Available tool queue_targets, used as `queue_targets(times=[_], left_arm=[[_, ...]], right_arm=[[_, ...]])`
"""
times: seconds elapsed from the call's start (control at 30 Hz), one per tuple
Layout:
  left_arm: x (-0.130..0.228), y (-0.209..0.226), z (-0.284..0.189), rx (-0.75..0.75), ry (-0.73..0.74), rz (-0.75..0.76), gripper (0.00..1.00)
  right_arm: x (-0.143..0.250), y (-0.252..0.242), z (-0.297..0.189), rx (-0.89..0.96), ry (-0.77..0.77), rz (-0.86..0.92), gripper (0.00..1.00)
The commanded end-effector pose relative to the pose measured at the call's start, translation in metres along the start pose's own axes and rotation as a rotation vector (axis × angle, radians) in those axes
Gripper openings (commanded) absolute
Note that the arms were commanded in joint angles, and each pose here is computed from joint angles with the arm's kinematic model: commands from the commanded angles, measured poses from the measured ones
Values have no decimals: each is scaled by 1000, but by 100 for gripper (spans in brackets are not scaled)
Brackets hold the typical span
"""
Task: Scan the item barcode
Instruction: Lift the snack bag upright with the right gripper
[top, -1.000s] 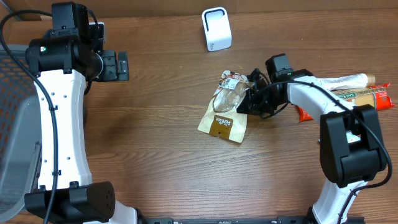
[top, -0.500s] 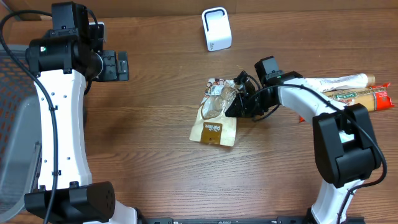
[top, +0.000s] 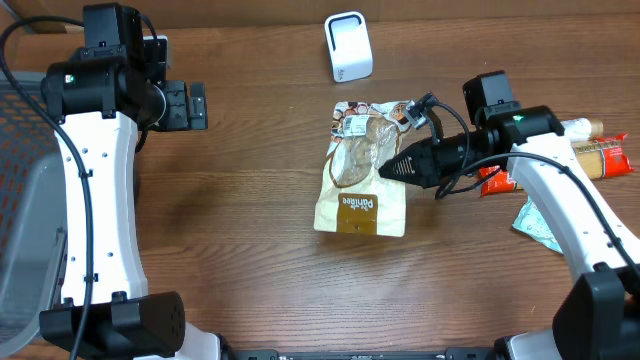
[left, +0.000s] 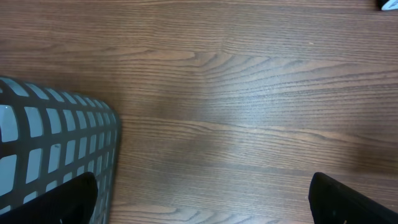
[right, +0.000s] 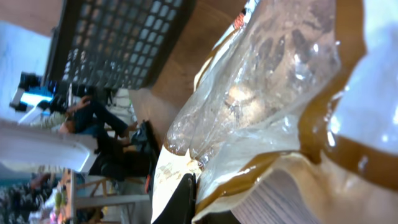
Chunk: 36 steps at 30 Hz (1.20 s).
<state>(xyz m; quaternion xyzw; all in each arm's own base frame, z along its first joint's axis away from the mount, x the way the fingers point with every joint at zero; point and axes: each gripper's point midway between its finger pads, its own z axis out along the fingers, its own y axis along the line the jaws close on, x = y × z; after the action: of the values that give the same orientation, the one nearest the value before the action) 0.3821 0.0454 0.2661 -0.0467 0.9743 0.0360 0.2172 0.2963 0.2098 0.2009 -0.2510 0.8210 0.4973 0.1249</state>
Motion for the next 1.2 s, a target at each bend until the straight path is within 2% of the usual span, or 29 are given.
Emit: queue_targets(times=[0.0, 0.43, 1.17], left_arm=[[-5, 2, -2, -7, -16, 17, 100], [-5, 2, -2, -7, -16, 16, 100], [-5, 2, -2, -7, -16, 16, 100]], right_arm=[[-16, 42, -17, -81, -56, -227, 4], [-35, 117, -54, -163, -95, -420, 4], [-39, 119, -57, -141, -92, -412, 4]])
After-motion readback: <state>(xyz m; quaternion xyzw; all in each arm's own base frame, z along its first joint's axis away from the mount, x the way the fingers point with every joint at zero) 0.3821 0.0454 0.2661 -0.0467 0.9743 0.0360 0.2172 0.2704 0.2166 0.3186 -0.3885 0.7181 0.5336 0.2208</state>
